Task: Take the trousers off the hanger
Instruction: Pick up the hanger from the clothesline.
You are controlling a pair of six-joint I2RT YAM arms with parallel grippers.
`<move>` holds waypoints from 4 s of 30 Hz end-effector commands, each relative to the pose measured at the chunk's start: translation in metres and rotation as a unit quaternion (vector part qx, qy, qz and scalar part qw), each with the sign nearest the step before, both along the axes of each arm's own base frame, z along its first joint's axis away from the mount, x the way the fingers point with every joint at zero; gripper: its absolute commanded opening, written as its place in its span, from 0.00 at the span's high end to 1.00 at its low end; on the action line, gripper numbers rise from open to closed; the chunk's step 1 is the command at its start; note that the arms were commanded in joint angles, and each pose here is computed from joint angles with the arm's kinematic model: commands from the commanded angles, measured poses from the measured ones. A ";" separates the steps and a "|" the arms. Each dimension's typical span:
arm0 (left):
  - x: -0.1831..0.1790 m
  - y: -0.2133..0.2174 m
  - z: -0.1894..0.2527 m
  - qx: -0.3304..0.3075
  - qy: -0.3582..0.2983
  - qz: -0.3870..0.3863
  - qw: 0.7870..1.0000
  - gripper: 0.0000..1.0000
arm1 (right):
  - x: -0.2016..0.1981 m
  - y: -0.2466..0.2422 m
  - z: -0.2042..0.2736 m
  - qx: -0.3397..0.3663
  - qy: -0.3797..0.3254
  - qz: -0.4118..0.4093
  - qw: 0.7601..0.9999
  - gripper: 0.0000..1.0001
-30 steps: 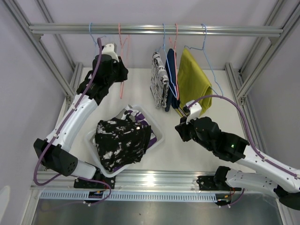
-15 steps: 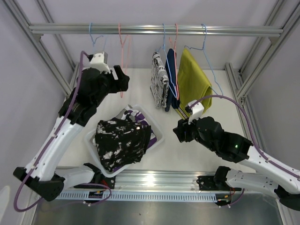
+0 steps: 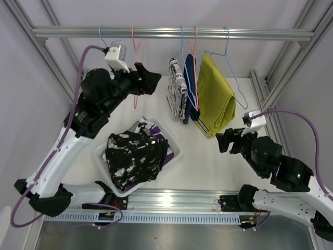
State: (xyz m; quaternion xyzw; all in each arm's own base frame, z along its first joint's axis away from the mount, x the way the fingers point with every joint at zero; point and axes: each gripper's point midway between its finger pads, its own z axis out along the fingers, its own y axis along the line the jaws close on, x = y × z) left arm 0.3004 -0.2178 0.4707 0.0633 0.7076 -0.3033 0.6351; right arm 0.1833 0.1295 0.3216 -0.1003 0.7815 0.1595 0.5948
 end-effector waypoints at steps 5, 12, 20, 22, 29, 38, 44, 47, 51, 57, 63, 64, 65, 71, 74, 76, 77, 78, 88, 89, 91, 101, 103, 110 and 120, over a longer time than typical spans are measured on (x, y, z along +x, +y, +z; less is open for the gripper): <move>0.011 -0.077 0.018 -0.067 0.004 -0.120 0.990 0.15 | 0.010 -0.026 -0.017 -0.030 -0.009 -0.073 0.997 0.19; 0.047 -0.120 -0.011 -0.066 0.038 -0.141 0.987 0.14 | 0.010 -0.033 -0.020 -0.017 -0.021 -0.084 0.996 0.17; 0.065 -0.148 -0.018 -0.079 0.042 -0.170 0.981 0.14 | 0.015 -0.032 -0.026 -0.028 -0.016 -0.095 0.995 0.15; 0.070 -0.153 -0.023 -0.076 0.045 -0.172 0.981 0.14 | 0.016 -0.031 -0.028 -0.029 -0.013 -0.095 0.995 0.14; 0.072 -0.157 -0.026 -0.079 0.031 -0.180 0.980 0.34 | 0.018 -0.032 -0.030 -0.030 -0.011 -0.099 0.995 0.13; 0.081 -0.169 -0.039 -0.074 0.024 -0.193 0.978 0.58 | 0.021 -0.031 -0.032 -0.030 -0.006 -0.100 0.994 0.12; 0.087 -0.174 -0.046 -0.065 0.034 -0.193 0.978 0.63 | 0.022 -0.030 -0.035 -0.031 -0.002 -0.100 0.994 0.12; 0.088 -0.174 -0.051 -0.067 0.042 -0.191 0.978 0.71 | 0.023 -0.029 -0.034 -0.031 -0.001 -0.101 0.994 0.12; 0.087 -0.175 -0.051 -0.071 0.044 -0.195 0.977 0.99 | 0.023 -0.029 -0.036 -0.032 0.001 -0.098 0.995 0.12; 0.081 -0.165 -0.029 -0.065 0.025 -0.191 0.979 0.99 | 0.023 -0.026 -0.038 -0.034 0.005 -0.092 0.995 0.11; 0.066 -0.145 -0.005 -0.065 -0.002 -0.177 0.982 1.00 | 0.023 -0.025 -0.037 -0.032 0.005 -0.089 0.995 0.11; 0.064 -0.143 -0.003 -0.064 -0.007 -0.177 0.982 1.00 | 0.023 -0.025 -0.037 -0.030 0.005 -0.090 0.995 0.11; 0.062 -0.141 0.002 -0.066 -0.012 -0.177 0.982 1.00 | 0.022 -0.026 -0.037 -0.028 0.005 -0.090 0.996 0.11; 0.055 -0.132 0.018 -0.068 -0.029 -0.170 0.983 1.00 | 0.020 -0.027 -0.036 -0.023 0.004 -0.089 0.996 0.10; 0.057 -0.129 0.019 -0.066 -0.029 -0.160 0.984 1.00 | 0.020 -0.028 -0.035 -0.019 0.003 -0.088 0.996 0.10; 0.058 -0.126 0.021 -0.065 -0.033 -0.152 0.986 0.99 | 0.019 -0.028 -0.035 -0.020 0.003 -0.088 0.996 0.10; 0.063 -0.122 0.020 -0.063 -0.032 -0.135 0.988 1.00 | 0.019 -0.028 -0.035 -0.019 0.003 -0.089 0.996 0.10; 0.065 -0.117 0.022 -0.063 -0.033 -0.121 0.990 0.99 | 0.019 -0.028 -0.035 -0.019 0.003 -0.089 0.996 0.10; 0.080 -0.070 0.044 -0.067 -0.064 0.007 0.996 0.99 | 0.019 -0.031 -0.034 -0.019 0.001 -0.093 0.995 0.10; 0.080 -0.069 0.044 -0.065 -0.065 0.010 0.996 1.00 | 0.019 -0.031 -0.034 -0.017 0.001 -0.094 0.995 0.10; 0.081 -0.064 0.050 -0.063 -0.072 0.022 0.995 0.99 | 0.019 -0.032 -0.034 -0.018 0.000 -0.095 0.995 0.10; 0.078 -0.035 0.087 -0.074 -0.113 0.079 0.988 1.00 | 0.019 -0.032 -0.034 -0.019 0.001 -0.098 0.995 0.09; 0.075 -0.027 0.107 -0.081 -0.125 0.089 0.985 0.99 | 0.019 -0.032 -0.034 -0.019 0.001 -0.097 0.995 0.09; 0.077 -0.023 0.133 -0.075 -0.141 0.100 0.982 1.00 | 0.019 -0.036 -0.032 -0.015 -0.001 -0.107 0.994 0.09; 0.059 -0.011 0.120 -0.062 -0.120 0.096 0.986 1.00 | 0.018 -0.035 -0.031 -0.009 -0.005 -0.100 0.995 0.09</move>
